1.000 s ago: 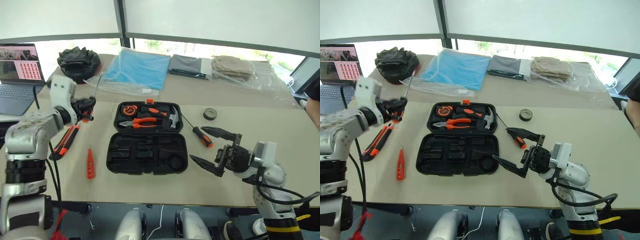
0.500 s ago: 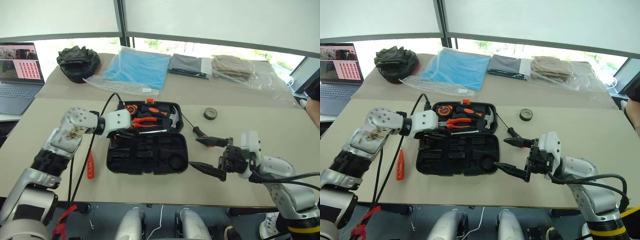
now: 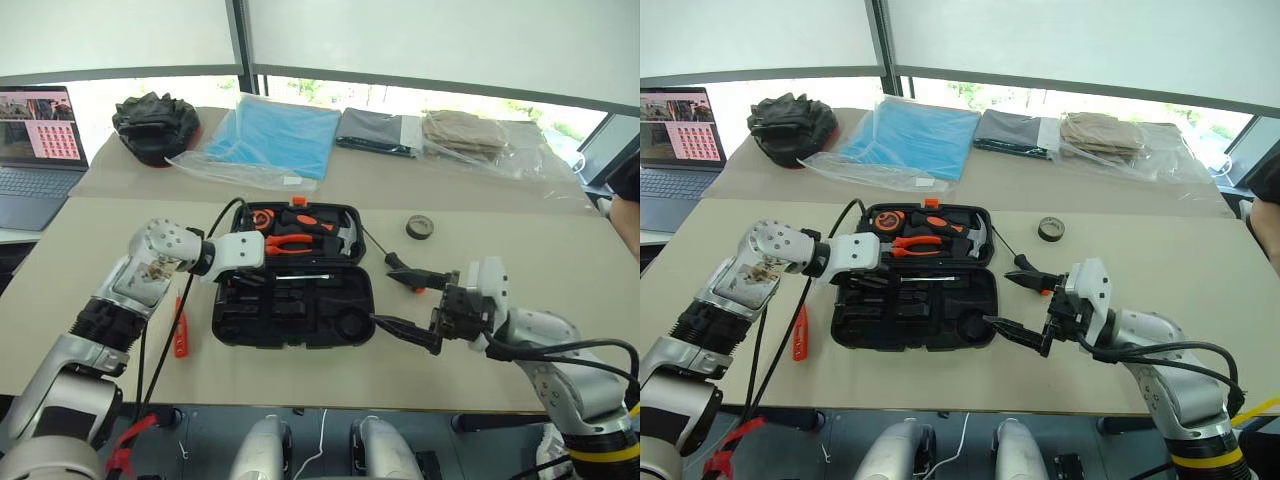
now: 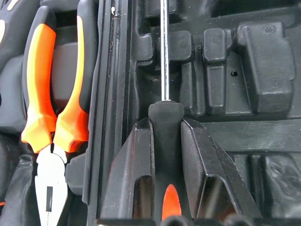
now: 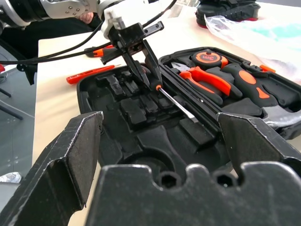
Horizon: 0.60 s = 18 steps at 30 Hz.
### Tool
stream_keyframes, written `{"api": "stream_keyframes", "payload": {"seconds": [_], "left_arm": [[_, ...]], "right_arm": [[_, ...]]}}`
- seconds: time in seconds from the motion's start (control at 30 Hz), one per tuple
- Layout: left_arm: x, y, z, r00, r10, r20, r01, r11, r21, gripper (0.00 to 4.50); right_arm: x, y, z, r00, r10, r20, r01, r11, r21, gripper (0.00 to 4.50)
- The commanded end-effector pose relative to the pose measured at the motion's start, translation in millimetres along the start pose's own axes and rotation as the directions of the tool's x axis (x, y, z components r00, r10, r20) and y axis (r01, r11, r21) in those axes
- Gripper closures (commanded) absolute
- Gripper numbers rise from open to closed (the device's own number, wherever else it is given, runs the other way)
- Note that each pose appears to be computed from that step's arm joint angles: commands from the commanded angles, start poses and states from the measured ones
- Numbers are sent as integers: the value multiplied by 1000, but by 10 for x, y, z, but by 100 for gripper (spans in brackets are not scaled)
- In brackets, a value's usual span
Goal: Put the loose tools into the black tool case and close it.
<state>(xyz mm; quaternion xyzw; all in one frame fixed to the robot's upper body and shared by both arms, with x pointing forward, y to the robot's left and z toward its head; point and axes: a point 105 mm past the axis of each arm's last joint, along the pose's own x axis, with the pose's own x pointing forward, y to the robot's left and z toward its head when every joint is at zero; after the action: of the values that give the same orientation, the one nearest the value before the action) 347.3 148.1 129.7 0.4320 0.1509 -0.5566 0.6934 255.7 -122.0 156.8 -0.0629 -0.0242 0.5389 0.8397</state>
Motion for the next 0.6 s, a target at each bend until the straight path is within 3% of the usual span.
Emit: {"api": "stream_keyframes", "payload": {"seconds": [0.03,0.33,0.4,0.57,0.6], "left_arm": [[28,75,-78,996,42,-74,-41,999,15,408],[52,79,-32,995,63,-72,-60,997,44,408],[49,65,10,997,63,-42,-61,997,47,313],[-40,151,348,974,150,170,-154,988,13,148],[-75,161,372,969,159,188,-163,987,9,148]], "right_arm": [[35,37,134,1000,12,26,-12,999,-32,0],[72,191,186,995,87,54,-88,996,30,0],[75,228,197,993,102,64,-104,994,45,0],[73,300,208,988,134,79,-140,987,81,0],[69,310,208,987,139,81,-145,986,87,0]]}}
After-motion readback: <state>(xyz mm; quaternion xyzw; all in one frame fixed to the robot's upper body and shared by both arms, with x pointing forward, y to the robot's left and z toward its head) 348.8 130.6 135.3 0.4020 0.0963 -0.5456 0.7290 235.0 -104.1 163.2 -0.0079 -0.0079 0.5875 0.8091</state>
